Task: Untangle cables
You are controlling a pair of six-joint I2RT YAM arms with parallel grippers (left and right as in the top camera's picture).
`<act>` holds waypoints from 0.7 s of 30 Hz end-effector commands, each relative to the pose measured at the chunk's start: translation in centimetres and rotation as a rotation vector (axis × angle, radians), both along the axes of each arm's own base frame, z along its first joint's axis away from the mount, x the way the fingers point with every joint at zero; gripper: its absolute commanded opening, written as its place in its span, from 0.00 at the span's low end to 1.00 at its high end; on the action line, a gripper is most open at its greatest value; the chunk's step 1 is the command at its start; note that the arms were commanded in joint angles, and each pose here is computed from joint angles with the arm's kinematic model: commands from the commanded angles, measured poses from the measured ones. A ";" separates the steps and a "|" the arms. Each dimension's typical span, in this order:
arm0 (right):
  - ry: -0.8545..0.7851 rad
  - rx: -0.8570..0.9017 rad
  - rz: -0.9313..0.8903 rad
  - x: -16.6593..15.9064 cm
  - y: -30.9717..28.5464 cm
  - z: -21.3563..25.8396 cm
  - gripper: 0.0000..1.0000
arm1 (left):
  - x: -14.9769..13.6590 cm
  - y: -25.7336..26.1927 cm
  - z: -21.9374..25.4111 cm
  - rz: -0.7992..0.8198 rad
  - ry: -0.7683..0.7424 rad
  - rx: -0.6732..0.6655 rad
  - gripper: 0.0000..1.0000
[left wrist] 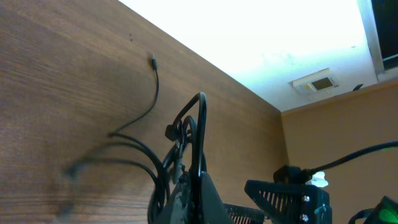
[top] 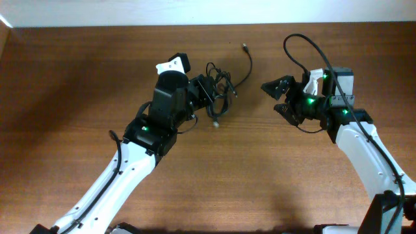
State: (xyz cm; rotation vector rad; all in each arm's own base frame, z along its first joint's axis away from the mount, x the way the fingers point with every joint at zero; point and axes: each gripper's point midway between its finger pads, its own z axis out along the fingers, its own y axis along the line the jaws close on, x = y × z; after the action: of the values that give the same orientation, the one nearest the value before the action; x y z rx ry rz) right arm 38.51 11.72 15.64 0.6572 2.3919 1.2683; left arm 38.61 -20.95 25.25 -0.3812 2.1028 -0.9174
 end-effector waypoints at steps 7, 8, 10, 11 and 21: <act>-0.296 0.030 0.262 -0.4 2.3 3.4 0.99 | 0.2 -0.5 1.5 -0.002 -0.019 -0.061 0.00; -0.342 0.027 0.300 -0.5 2.5 3.8 0.99 | 0.1 -0.8 1.6 -0.019 -0.019 -0.068 0.00; -0.387 0.015 0.337 -0.7 2.7 4.0 0.99 | -0.1 -1.4 2.2 -0.094 -0.083 -0.020 0.00; -0.392 0.014 0.341 -0.8 2.7 4.0 0.99 | -0.3 -1.9 2.7 -0.147 -0.137 0.018 0.00; -0.436 0.002 0.373 -0.9 2.9 4.3 0.99 | -3.1 -5.7 5.7 -0.522 -0.446 0.134 0.00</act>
State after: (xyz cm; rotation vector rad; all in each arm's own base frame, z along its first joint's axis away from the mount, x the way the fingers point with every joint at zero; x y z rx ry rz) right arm 37.73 14.43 19.48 -0.0138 2.2241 1.3681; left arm 36.61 -25.64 29.77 0.2528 1.9183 -1.0262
